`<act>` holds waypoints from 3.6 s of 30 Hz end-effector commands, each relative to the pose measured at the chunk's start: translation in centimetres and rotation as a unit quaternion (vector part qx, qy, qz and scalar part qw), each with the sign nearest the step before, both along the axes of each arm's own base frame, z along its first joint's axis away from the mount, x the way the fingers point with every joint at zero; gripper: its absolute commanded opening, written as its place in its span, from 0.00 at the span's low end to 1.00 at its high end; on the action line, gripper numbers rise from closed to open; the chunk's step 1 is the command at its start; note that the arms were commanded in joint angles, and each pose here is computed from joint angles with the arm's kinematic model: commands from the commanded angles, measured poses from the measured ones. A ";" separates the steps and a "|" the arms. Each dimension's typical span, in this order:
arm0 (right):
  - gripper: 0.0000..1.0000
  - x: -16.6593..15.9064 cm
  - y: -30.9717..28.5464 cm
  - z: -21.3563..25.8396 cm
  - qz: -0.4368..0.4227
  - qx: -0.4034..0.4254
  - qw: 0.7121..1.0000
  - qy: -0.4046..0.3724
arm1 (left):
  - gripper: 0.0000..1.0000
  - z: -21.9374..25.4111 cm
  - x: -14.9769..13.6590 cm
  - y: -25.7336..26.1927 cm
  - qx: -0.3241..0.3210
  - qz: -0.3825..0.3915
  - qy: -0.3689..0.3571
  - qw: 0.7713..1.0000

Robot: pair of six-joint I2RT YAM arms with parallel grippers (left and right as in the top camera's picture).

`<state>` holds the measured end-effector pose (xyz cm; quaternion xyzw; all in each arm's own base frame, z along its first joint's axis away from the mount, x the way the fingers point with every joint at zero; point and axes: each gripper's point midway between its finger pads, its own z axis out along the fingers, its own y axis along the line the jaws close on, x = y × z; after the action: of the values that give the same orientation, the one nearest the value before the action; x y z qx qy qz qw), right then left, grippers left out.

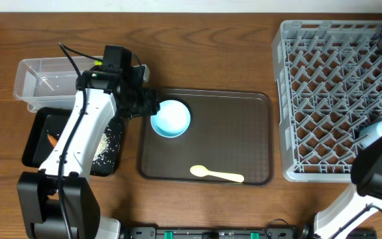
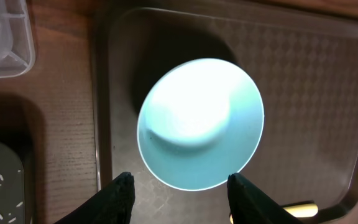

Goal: Sort waste into correct bins and load items into the dishwasher rack
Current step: 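Lower the teal plate upright into the rack and open the gripper, then reach the right gripper to the light-blue bowl rim and grasp it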

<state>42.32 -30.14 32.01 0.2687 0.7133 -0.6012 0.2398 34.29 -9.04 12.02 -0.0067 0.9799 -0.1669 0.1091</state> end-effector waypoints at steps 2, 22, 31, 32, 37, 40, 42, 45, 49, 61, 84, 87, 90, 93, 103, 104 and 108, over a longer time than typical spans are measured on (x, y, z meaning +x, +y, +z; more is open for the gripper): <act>0.01 -1.0 -1.0 0.4 -0.038 -0.018 0.999 -0.011 | 0.51 0.1 0.0 0.4 0.007 -0.002 -0.003 1.000; 0.01 4.4 0.4 -7.0 0.028 0.019 0.998 0.052 | 0.51 0.1 0.0 0.4 0.005 0.009 0.001 1.000; 0.01 6.6 4.9 -8.3 0.087 0.037 0.992 0.089 | 0.51 0.1 -0.1 0.4 0.005 0.009 0.001 1.000; 0.02 6.6 5.2 -8.5 0.089 0.039 0.991 0.096 | 0.51 0.1 -0.1 0.4 0.005 0.009 0.001 1.000; 0.49 5.9 6.2 -9.7 0.093 0.055 0.984 0.142 | 0.51 0.1 -0.1 0.4 0.005 0.009 0.001 1.000; 0.64 5.5 6.2 -10.1 0.085 0.062 0.987 0.125 | 0.51 0.1 -0.1 0.4 0.005 0.009 0.001 1.000; 0.70 5.4 6.6 -10.4 0.085 0.068 0.986 0.126 | 0.51 0.1 -0.1 0.4 0.005 0.009 0.001 1.000; 0.73 5.6 7.6 -11.2 0.102 0.083 0.982 0.138 | 0.51 0.1 -0.1 0.4 0.005 0.009 0.001 1.000; 0.74 6.2 8.8 -11.2 0.117 0.086 0.981 0.133 | 0.51 0.1 -0.1 0.4 0.005 0.009 0.001 1.000; 0.82 9.6 19.8 -8.4 0.358 0.248 0.899 0.045 | 0.51 0.1 0.0 0.4 0.005 0.009 0.001 1.000; 0.76 1.8 58.0 -17.7 0.614 0.528 0.560 0.176 | 0.52 5.4 -3.3 12.6 0.108 0.226 -0.029 0.968; 0.73 0.5 60.1 -20.4 0.601 0.541 0.553 0.202 | 0.58 5.4 -3.9 13.5 0.109 0.240 -0.020 0.964; 0.73 -0.8 61.8 -22.2 0.601 0.540 0.543 0.227 | 0.58 5.1 -4.2 13.9 0.109 0.247 -0.013 0.963; 0.70 -2.0 63.1 -23.7 0.602 0.539 0.534 0.248 | 0.58 5.1 -4.3 14.0 0.109 0.248 -0.012 0.963; 0.55 -4.0 63.9 -27.9 0.567 0.533 0.556 0.291 | 0.59 5.1 -4.2 14.0 0.109 0.248 -0.013 0.963; 0.54 -3.9 63.7 -28.2 0.564 0.530 0.563 0.292 | 0.59 5.1 -4.2 14.0 0.109 0.248 -0.013 0.963; 0.47 -3.7 63.1 -28.7 0.557 0.523 0.573 0.297 | 0.59 5.1 -4.2 14.0 0.109 0.248 -0.014 0.963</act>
<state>38.27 33.68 4.12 -0.3123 0.9364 0.1030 0.1228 30.25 4.61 17.28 -0.2292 0.9592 -0.0325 0.1622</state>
